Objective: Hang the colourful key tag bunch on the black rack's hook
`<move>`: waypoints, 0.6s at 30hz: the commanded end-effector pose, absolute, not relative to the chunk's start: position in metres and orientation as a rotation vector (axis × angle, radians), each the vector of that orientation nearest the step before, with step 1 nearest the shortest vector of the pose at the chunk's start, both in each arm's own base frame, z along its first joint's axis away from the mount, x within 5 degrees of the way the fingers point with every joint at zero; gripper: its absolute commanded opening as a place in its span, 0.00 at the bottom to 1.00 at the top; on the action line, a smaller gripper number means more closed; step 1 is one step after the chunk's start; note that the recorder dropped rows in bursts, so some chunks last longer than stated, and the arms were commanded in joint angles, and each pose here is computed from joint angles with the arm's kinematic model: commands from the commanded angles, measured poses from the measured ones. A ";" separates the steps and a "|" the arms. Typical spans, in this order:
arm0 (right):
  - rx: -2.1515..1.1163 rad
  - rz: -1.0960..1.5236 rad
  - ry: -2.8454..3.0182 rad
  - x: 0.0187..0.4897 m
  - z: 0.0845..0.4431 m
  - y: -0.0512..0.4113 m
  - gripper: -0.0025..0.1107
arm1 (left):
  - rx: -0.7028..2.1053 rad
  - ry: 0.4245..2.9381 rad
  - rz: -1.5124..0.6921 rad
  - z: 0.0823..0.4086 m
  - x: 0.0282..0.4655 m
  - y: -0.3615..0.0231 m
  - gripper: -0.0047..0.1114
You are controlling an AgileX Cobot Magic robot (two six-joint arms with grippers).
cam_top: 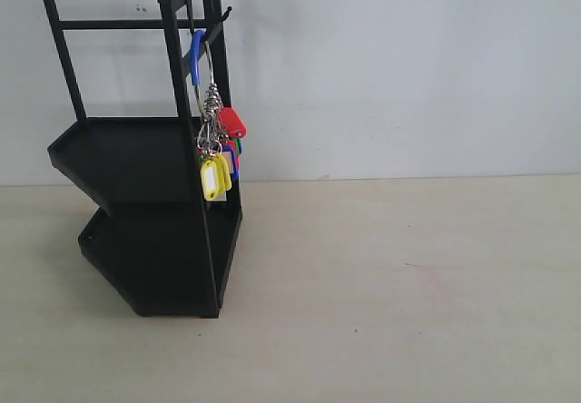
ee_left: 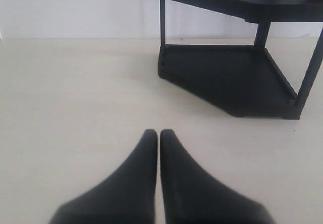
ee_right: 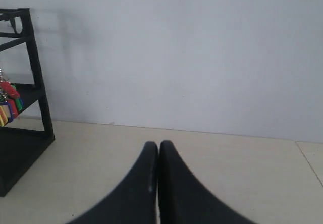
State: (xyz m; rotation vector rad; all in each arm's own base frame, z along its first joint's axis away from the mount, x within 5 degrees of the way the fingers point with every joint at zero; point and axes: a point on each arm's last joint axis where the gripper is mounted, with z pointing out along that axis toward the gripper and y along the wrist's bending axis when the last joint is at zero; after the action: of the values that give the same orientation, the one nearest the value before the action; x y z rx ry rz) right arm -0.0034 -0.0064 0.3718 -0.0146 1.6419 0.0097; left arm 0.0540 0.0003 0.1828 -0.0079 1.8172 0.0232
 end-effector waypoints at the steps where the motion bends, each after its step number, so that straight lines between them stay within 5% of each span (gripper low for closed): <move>1: -0.063 0.000 1.624 -0.004 0.373 -0.004 0.02 | -0.026 1.798 0.012 0.185 0.054 0.000 0.08; 9: -0.066 0.001 1.618 0.005 0.364 -0.003 0.02 | -0.026 1.798 0.012 0.185 0.054 0.000 0.08; 18: -0.105 0.011 1.434 0.062 0.268 0.005 0.02 | -0.026 1.798 0.012 0.185 0.054 0.000 0.08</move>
State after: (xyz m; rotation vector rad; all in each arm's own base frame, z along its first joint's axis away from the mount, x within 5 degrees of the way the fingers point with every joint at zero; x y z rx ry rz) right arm 0.0542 0.0033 0.2893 -0.0905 1.5284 0.0158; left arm 0.0540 0.0003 0.1828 -0.0079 1.8172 0.0232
